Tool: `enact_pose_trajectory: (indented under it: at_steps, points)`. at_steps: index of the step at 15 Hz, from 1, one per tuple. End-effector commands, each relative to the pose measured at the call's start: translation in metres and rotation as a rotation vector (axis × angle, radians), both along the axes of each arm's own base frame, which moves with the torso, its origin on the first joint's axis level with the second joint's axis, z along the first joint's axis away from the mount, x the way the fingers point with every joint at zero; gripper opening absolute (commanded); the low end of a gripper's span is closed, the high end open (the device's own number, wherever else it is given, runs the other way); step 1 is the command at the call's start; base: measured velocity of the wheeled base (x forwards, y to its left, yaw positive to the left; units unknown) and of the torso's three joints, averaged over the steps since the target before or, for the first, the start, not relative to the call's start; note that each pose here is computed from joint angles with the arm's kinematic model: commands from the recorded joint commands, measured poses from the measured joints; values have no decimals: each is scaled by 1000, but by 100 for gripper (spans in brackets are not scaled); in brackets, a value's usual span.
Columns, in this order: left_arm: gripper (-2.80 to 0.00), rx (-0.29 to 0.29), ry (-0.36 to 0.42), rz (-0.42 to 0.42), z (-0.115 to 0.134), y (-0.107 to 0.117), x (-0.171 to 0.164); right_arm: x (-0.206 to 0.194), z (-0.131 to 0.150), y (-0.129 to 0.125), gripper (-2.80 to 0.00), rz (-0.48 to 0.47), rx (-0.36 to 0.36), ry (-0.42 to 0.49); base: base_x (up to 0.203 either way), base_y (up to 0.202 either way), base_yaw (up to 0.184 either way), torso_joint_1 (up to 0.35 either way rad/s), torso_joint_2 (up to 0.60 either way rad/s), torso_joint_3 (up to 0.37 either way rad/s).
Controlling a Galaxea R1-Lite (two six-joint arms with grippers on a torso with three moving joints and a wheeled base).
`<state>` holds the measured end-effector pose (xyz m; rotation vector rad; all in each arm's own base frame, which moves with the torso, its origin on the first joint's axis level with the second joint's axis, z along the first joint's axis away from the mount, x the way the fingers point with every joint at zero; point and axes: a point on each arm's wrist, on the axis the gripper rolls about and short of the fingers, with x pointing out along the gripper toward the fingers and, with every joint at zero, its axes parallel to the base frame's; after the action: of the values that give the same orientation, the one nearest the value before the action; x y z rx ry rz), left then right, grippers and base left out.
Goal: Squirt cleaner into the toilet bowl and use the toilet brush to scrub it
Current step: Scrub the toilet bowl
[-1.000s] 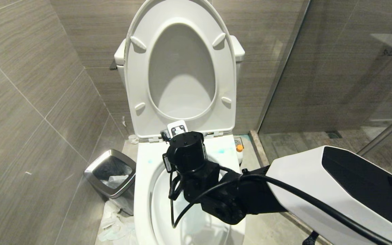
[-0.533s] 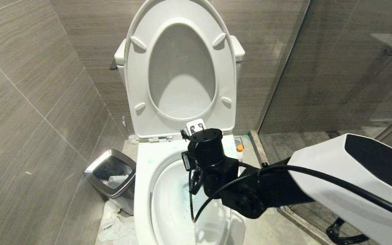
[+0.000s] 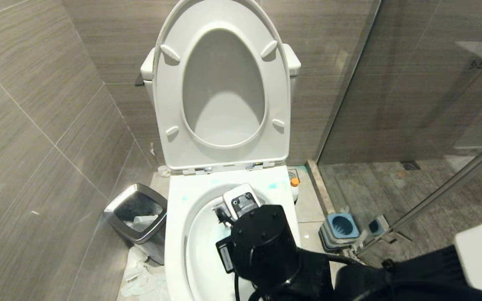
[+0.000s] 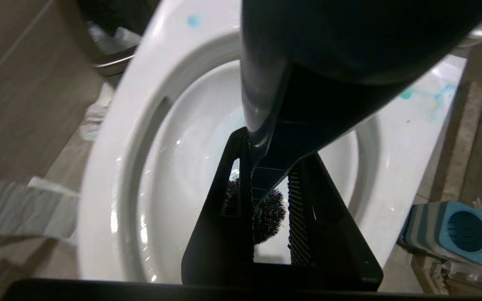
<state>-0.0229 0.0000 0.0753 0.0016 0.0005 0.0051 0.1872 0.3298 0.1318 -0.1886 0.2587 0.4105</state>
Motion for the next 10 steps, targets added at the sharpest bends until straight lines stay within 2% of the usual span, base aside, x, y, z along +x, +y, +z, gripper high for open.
enact_pose_trajectory:
  at_steps: [1, 3, 6, 8, 10]
  points:
    - [-280, 0, 1, 1, 0, 0, 0, -33, 8, 4, -280, 67, 18, -3, 0, 0, 0, 0, 0, 0]
    - [-280, 0, 1, 1, 0, 0, 0, -36, 7, 14, -280, 77, 40, -2, 0, 0, 0, 0, 0, 0]
    - [-280, 0, 1, 0, 0, 0, 0, -17, 16, 41, -280, 33, 123, -34, 0, 0, 0, 0, 0, 0]
    - [-280, 0, 1, 0, 0, 0, 0, 11, 11, 54, -280, -16, 129, -58, 0, 0, 0, 0, 0, 0]
    - [-280, 0, 1, 0, 0, 0, 0, 47, 2, 55, -280, -73, 102, -81, 0, 0, 0, 0, 0, 0]
